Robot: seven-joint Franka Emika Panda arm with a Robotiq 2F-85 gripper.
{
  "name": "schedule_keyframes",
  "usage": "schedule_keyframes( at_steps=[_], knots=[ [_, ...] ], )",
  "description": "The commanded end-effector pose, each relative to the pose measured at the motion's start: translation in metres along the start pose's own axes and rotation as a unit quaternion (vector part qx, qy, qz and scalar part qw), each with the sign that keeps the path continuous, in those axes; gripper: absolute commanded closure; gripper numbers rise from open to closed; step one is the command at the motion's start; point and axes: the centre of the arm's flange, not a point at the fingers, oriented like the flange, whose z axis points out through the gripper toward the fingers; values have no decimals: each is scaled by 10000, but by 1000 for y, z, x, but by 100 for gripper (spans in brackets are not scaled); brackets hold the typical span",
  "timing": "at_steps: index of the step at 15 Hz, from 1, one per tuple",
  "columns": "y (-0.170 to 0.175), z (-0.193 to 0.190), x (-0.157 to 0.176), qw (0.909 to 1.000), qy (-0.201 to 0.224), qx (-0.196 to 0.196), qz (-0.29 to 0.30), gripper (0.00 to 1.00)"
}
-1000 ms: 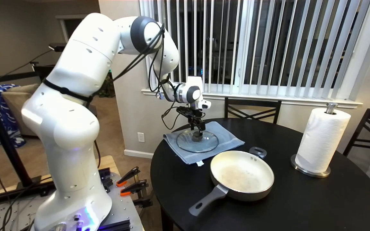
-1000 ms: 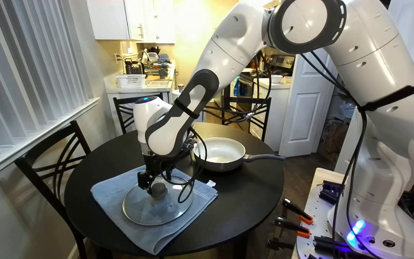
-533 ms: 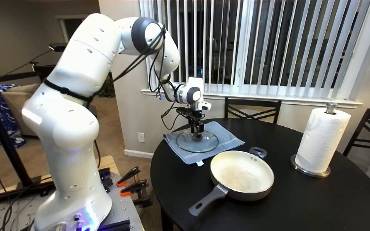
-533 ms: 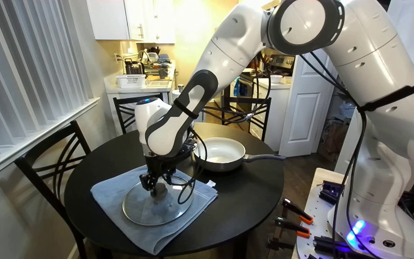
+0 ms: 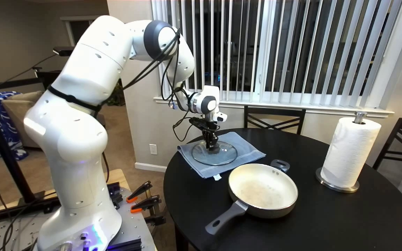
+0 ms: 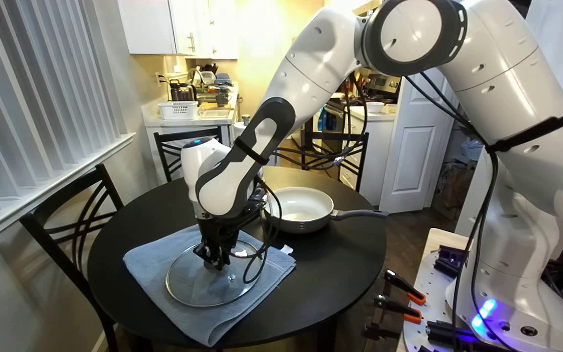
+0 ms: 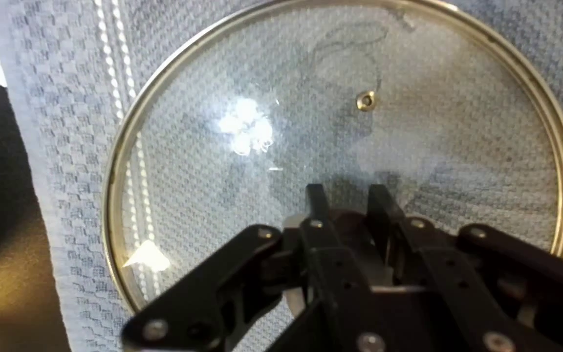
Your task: Put the glass lid on the pan.
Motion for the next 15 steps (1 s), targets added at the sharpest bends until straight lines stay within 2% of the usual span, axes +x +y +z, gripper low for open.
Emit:
schedule_keyframes(
  at_steps=[1,2,3,4,10,13,15],
  knots=[
    [-5,-2,4,9999,-85,139,11,94],
    [-4,-3,4,9999,-78,142,22,62],
    [-4,-3,5,9999,-73,143,32,66],
    [-4,-4,5,9999,-67,150,41,64],
    [-9,-12,9,9997,86,226,74,29],
    [-9,-17,14,9996,184,214,92,8],
    [-7,-20,17,9995,228,200,117,0]
  ],
)
